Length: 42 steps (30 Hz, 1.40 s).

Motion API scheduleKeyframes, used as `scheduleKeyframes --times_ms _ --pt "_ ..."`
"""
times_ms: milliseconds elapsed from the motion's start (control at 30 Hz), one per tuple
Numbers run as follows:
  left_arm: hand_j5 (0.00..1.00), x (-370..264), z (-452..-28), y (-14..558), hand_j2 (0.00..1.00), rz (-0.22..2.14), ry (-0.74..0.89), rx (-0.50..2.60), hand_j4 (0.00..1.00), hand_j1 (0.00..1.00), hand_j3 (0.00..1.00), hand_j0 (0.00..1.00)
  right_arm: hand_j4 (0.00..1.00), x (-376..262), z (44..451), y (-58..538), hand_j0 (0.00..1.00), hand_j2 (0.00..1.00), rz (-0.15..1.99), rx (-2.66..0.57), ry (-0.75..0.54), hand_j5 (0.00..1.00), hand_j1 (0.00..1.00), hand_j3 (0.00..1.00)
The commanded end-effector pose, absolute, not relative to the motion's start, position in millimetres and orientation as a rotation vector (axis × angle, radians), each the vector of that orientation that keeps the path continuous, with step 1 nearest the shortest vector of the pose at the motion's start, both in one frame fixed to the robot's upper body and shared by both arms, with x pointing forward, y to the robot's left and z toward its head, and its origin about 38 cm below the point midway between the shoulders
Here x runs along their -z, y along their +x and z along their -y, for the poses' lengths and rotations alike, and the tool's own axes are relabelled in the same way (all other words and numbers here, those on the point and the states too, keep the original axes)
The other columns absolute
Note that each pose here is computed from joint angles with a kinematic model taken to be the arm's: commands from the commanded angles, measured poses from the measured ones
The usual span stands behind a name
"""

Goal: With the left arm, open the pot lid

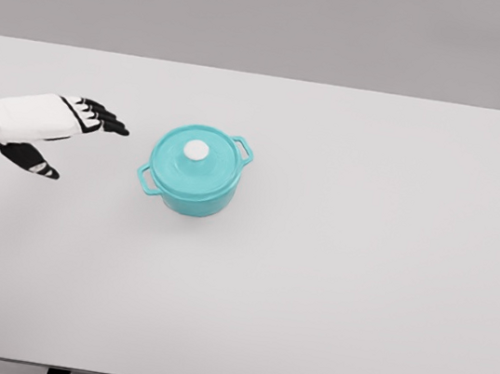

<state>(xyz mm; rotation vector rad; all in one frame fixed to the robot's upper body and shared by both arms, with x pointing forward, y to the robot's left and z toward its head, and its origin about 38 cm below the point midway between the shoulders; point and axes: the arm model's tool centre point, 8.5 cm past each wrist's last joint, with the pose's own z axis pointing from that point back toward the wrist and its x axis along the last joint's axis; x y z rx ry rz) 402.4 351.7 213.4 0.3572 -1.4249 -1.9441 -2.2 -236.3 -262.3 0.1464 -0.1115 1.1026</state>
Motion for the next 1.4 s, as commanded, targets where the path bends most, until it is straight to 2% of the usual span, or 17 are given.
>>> scheduleKeyframes --times_ms 0,367,467,600,700,800,933,1100,1367 --pt "1.0 -212 -350 402 1.0 1.429 0.348 1.942 1.0 1.0 1.0 1.0 1.0 262 237 -2 1.0 1.0 0.11 -1.101 0.147 1.0 1.0 1.0" --pt "1.0 -234 -342 412 1.0 1.438 0.377 1.992 1.0 1.0 1.0 1.0 1.0 262 236 -9 1.0 1.0 0.103 -1.103 0.153 1.0 1.0 1.0" --pt "1.0 -246 -292 423 1.0 1.448 0.318 2.163 1.0 1.0 1.0 1.0 1.0 262 236 -9 1.0 1.0 0.103 -1.103 0.153 1.0 1.0 1.0" --pt "1.0 -257 -260 432 1.0 1.413 0.295 2.304 1.0 1.0 1.0 1.0 1.0 262 236 -9 1.0 1.0 0.103 -1.103 0.153 1.0 1.0 1.0" --pt "1.0 -266 -221 442 1.0 1.502 0.269 2.331 1.0 1.0 1.0 1.0 1.0 262 236 -9 1.0 1.0 0.103 -1.103 0.153 1.0 1.0 1.0" --pt "1.0 -280 -208 450 1.0 1.534 0.294 2.345 1.0 1.0 1.0 1.0 1.0 262 236 -9 1.0 1.0 0.103 -1.103 0.153 1.0 1.0 1.0" --pt "1.0 -269 -181 449 1.0 1.557 0.233 2.373 1.0 1.0 1.0 1.0 1.0 262 236 -9 1.0 1.0 0.104 -1.103 0.153 1.0 1.0 1.0" --pt "1.0 -241 -204 470 1.0 1.383 0.302 2.374 1.0 1.0 1.0 1.0 1.0 262 236 -9 1.0 1.0 0.103 -1.103 0.153 1.0 1.0 1.0" --pt "0.99 -242 -197 475 0.99 1.378 0.318 2.385 0.99 0.99 0.99 0.99 1.0 262 236 -9 1.0 1.0 0.103 -1.103 0.153 1.0 1.0 1.0"
